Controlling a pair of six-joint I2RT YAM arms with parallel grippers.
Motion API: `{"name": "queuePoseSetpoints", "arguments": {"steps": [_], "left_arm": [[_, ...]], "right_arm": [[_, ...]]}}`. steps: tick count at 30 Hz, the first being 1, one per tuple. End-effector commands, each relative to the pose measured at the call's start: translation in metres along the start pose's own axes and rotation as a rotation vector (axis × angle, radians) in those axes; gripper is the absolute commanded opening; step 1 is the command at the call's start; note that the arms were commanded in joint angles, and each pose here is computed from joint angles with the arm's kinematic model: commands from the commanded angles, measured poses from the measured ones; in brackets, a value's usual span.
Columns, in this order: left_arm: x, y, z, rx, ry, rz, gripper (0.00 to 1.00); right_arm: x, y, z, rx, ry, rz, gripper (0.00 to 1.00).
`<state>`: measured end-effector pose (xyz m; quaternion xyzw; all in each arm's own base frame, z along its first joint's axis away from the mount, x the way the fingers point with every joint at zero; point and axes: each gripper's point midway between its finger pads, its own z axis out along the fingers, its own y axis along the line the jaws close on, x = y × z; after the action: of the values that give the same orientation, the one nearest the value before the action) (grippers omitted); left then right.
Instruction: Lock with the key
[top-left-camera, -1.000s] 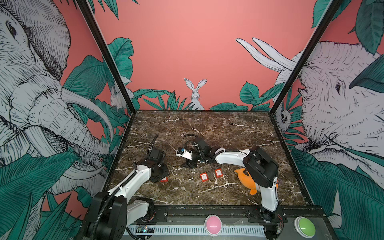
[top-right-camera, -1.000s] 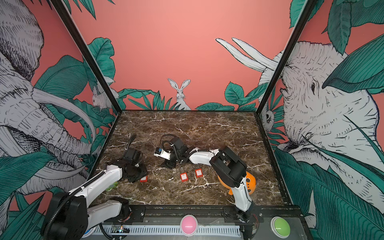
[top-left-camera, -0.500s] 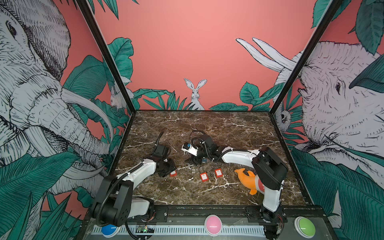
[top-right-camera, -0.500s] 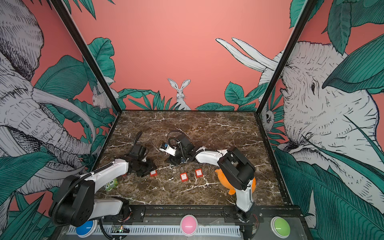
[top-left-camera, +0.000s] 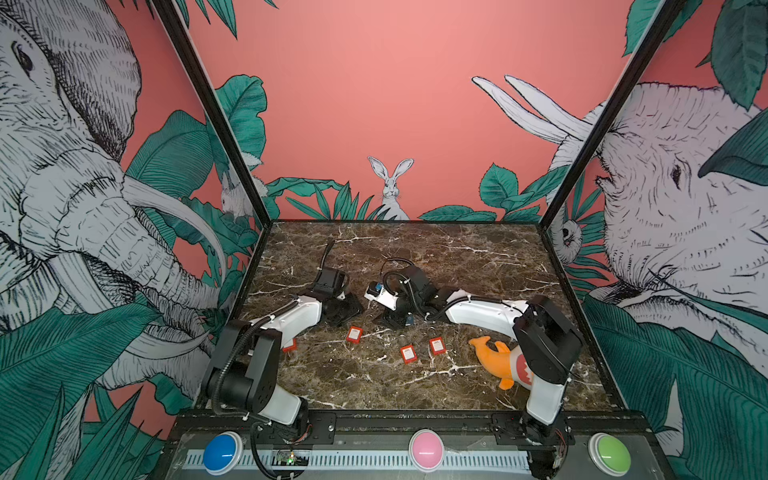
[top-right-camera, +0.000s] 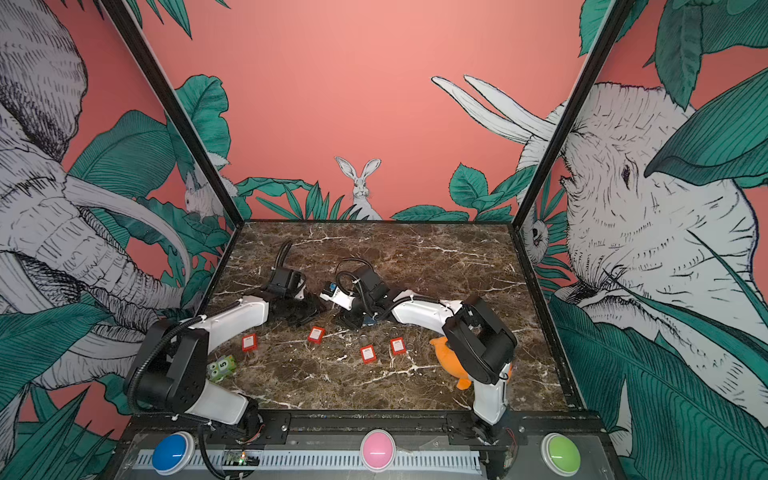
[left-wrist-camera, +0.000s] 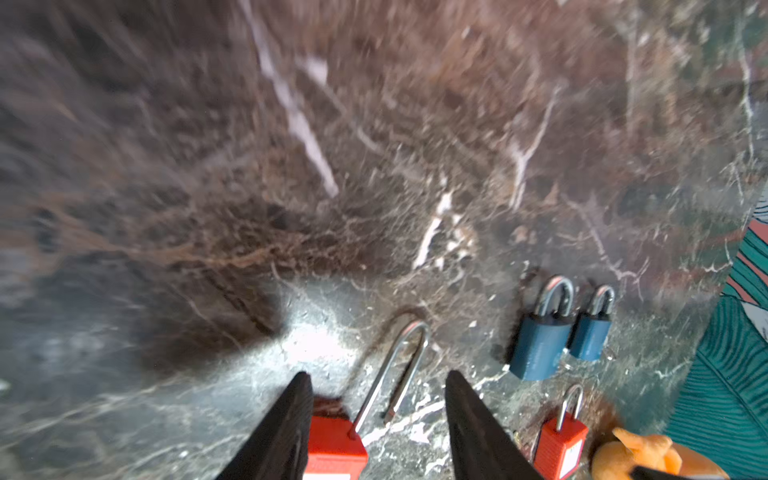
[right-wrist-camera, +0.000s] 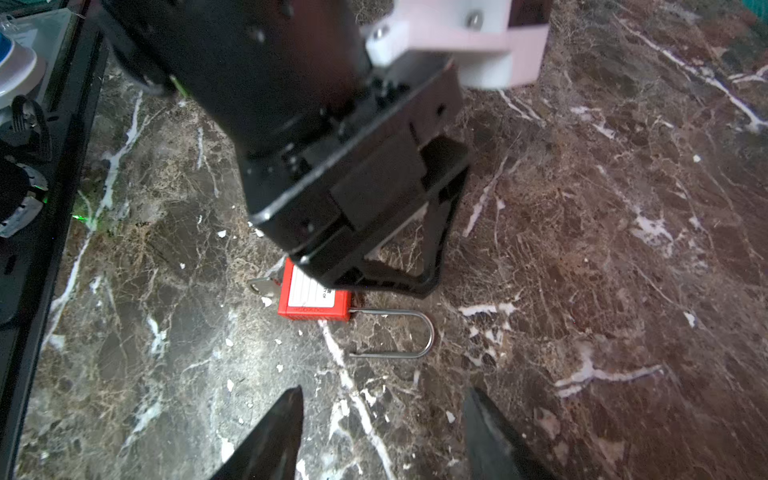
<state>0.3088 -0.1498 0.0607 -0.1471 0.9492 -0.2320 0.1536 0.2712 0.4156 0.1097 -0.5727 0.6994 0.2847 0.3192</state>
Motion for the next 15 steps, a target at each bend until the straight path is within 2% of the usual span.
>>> {"name": "queuePoseSetpoints", "arguments": {"steps": [1,6,11,15], "left_arm": [[-0.019,0.003,-0.031,-0.07,-0.107,0.084,0.54],[-0.011,0.033,-0.038,-0.17,-0.053,0.07,0.54],[-0.025,0.042,-0.055,-0.192,-0.114,0.068,0.54],[-0.028,0.053,-0.064,-0.244,-0.111,0.065,0.55]], "right_arm": [[-0.002,0.012,-0.002,-0.062,0.007,0.029,0.59],[0.016,0.017,0.019,-0.106,0.088,0.037,0.54],[0.016,0.028,0.039,-0.163,0.153,0.031,0.48],[0.022,0.027,0.053,-0.171,0.199,0.048,0.43]]}}
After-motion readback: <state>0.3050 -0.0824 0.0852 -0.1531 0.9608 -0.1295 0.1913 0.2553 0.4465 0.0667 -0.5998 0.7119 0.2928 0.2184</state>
